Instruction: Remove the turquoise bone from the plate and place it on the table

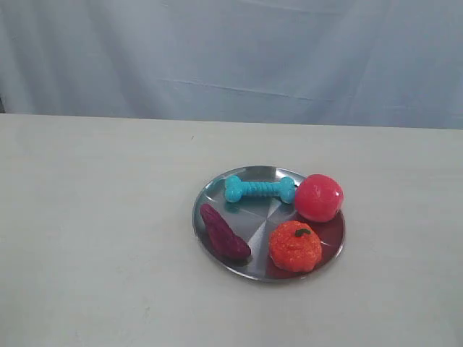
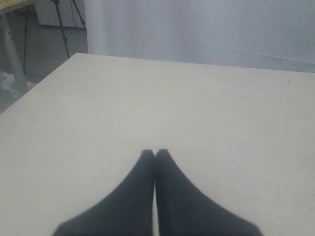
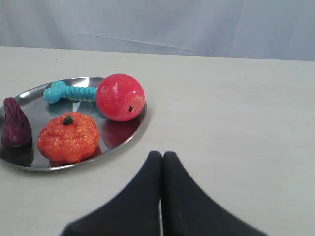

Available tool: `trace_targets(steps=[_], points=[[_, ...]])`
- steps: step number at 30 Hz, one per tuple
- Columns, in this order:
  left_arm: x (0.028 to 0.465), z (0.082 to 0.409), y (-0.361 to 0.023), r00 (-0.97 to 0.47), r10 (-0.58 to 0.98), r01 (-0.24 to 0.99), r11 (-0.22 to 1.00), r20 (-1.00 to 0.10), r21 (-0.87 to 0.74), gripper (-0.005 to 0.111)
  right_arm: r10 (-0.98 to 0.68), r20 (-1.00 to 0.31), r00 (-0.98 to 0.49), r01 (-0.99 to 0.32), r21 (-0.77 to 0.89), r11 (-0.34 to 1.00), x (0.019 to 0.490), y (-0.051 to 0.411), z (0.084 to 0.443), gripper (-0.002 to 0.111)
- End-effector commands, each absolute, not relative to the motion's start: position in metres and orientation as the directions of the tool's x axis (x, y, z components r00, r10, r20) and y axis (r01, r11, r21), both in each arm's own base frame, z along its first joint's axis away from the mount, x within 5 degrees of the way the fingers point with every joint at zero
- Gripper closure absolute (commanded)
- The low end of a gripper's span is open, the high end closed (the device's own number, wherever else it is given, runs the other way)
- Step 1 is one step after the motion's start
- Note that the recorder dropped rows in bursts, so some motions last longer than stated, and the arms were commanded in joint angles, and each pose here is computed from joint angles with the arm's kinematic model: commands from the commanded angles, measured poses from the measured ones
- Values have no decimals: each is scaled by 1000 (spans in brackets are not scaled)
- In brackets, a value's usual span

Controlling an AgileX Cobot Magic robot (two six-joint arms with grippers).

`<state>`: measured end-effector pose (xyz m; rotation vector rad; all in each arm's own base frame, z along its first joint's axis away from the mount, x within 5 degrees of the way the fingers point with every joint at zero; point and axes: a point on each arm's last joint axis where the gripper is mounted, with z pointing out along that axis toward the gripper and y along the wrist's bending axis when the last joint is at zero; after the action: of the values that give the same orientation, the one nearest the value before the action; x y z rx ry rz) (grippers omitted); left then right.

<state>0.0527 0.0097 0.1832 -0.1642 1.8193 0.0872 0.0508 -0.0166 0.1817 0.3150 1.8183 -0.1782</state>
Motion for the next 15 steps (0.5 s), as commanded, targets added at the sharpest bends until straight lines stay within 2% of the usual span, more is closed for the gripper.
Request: trace_targets(steps=[1,15], points=[[53,182,9,-246,-65,-154,988,-967,-28,107,115,-966,-230,312,38,949,51,-17,182,109],[53,182,9,-246,-65,-154,988,-967,-28,107,100,-968,-232,310,24,950,51,-17,182,109]])
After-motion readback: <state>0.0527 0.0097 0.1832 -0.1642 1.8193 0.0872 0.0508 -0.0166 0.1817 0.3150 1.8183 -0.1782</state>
